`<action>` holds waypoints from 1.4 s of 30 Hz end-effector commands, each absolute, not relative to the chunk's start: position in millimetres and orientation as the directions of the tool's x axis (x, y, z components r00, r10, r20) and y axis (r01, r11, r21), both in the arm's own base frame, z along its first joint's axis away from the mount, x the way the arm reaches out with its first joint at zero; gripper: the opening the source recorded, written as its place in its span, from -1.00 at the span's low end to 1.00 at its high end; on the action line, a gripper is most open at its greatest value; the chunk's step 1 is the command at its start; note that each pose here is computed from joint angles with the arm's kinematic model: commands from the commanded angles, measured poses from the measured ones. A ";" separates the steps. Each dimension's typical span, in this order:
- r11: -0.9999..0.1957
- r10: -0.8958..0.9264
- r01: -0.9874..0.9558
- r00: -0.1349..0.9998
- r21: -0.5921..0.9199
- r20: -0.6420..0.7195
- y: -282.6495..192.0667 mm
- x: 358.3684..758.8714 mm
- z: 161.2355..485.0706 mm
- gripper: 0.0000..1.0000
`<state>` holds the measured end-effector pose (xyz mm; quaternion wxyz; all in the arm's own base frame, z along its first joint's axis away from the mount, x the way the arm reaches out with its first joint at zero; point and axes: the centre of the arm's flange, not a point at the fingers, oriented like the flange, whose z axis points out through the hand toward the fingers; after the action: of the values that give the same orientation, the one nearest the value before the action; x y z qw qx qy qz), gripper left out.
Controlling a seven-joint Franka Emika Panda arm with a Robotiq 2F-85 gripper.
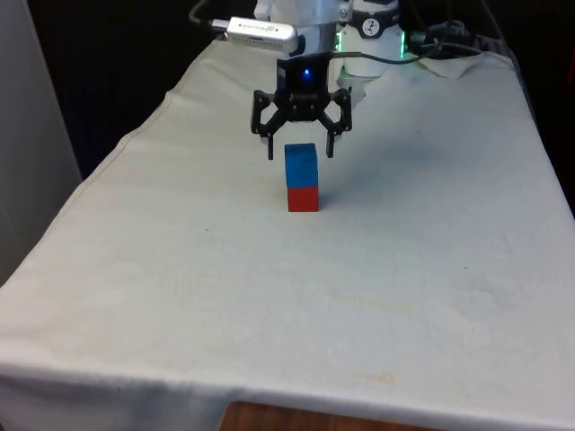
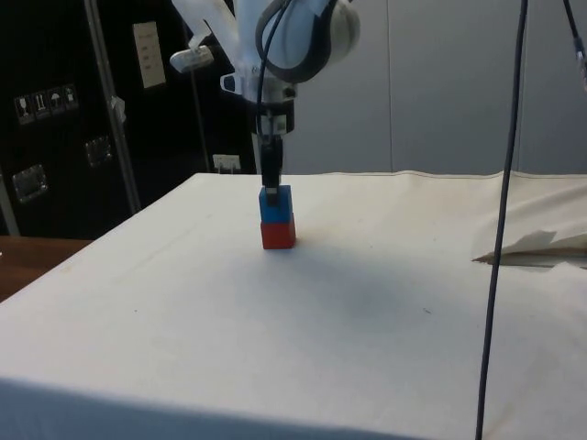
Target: Stack the two cubes.
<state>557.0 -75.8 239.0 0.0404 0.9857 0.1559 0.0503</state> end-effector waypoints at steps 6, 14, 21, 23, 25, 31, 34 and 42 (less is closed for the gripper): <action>-0.955 0.291 0.283 0.953 0.089 0.088 -77.8 552.3 252.6 1.00; -0.966 0.251 0.245 0.963 0.079 0.092 -78.8 549.5 268.7 1.00; -0.977 0.205 0.198 0.974 0.075 0.100 -79.6 550.3 279.6 1.00; -0.980 0.192 0.185 0.976 0.074 0.104 -79.6 550.6 282.9 1.00; -0.984 0.172 0.165 0.979 0.072 0.108 -80.0 550.7 287.1 1.00; -0.989 0.138 0.131 0.984 0.068 0.113 -80.5 550.7 293.3 1.00; -0.991 0.128 0.121 0.984 0.062 0.124 -79.0 551.4 295.1 1.00; -0.997 0.060 0.053 0.990 0.057 0.131 -81.0 551.1 304.2 1.00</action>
<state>551.9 -79.6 302.6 0.0251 0.9966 0.0353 0.0699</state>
